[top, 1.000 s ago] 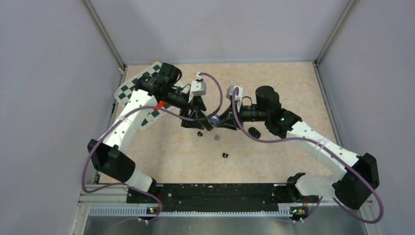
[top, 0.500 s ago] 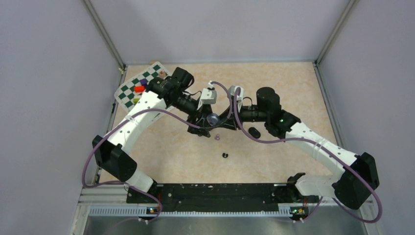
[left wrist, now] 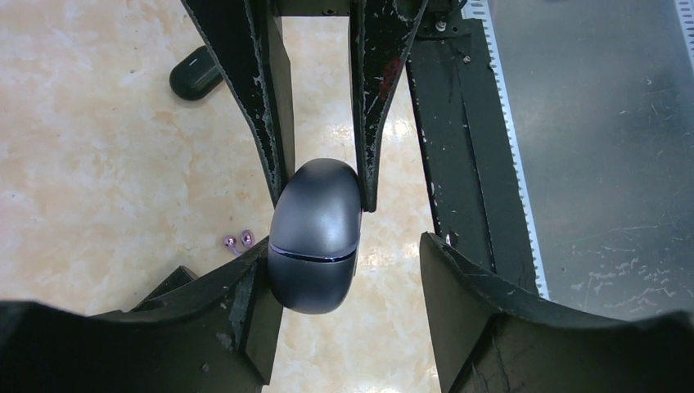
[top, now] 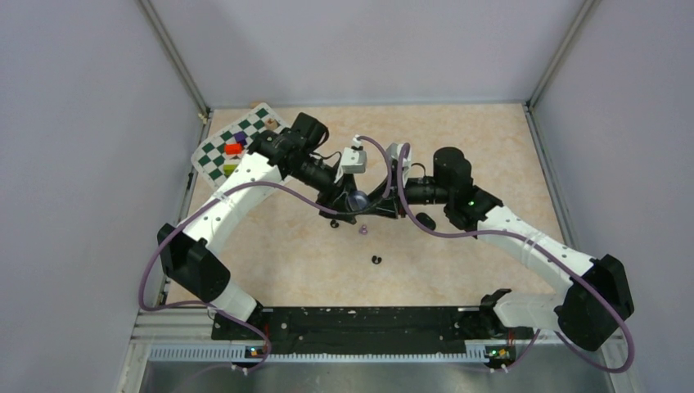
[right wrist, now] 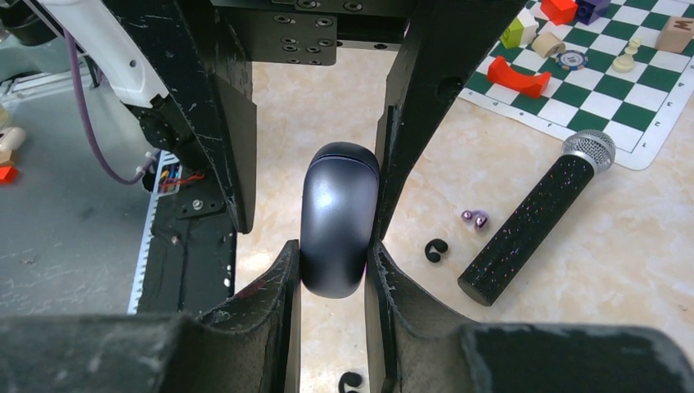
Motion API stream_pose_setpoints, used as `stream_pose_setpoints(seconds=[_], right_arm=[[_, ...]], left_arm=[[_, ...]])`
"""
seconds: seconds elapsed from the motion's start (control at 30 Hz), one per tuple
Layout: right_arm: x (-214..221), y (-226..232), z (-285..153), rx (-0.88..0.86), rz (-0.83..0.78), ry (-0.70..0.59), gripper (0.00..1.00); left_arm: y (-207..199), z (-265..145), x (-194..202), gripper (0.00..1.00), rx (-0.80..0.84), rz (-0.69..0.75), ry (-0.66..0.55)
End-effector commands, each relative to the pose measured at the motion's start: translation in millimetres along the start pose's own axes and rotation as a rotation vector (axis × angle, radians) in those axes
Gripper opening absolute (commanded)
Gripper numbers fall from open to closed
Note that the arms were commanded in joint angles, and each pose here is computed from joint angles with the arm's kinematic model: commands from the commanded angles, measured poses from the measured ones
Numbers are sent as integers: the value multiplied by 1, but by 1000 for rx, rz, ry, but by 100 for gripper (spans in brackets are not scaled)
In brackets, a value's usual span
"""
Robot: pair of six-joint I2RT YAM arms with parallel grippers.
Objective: Insert the wireless bluetooth earbuds into the charging case
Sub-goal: Open the charging case.
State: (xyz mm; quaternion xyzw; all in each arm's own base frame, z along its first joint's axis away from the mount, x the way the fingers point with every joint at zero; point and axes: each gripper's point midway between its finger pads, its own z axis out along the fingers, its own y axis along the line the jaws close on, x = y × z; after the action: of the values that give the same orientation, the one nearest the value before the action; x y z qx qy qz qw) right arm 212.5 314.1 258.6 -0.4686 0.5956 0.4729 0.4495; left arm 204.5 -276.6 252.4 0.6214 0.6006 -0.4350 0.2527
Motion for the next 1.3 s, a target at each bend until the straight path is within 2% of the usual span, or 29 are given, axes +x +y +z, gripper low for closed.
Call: stream_pose_setpoints(seconds=[0.0, 0.27, 0.47, 0.6, 0.83, 0.9, 1.0, 1.13, 1.27], right_arm=[[-19, 2, -5, -13, -63, -68, 8], [-24, 1, -12, -18, -39, -107, 8], [-20, -2, -11, -13, -37, -99, 7], [-18, -1, -10, -18, -33, -96, 6], [-17, -2, -10, -14, -34, -93, 8], [-17, -3, -10, -12, -35, -92, 12], [-18, -3, -11, -8, -37, -92, 31], [-23, -6, -16, 6, -37, -96, 52], [-37, -5, -29, 0, -41, -119, 60]], left_arm=[[-4, -2, -12, 64, -3, 20, -45], [-3, -4, -15, 64, -10, 17, -62], [-1, -5, -17, 59, -19, 15, -68], [2, -3, -16, 48, -26, 7, -67], [8, -2, -17, 18, -40, -3, -67], [9, -2, -16, 10, -43, -5, -66], [8, -2, -15, 1, -46, -4, -63], [8, -2, -13, 0, -51, 1, -63], [7, -1, -12, 0, -51, 1, -62]])
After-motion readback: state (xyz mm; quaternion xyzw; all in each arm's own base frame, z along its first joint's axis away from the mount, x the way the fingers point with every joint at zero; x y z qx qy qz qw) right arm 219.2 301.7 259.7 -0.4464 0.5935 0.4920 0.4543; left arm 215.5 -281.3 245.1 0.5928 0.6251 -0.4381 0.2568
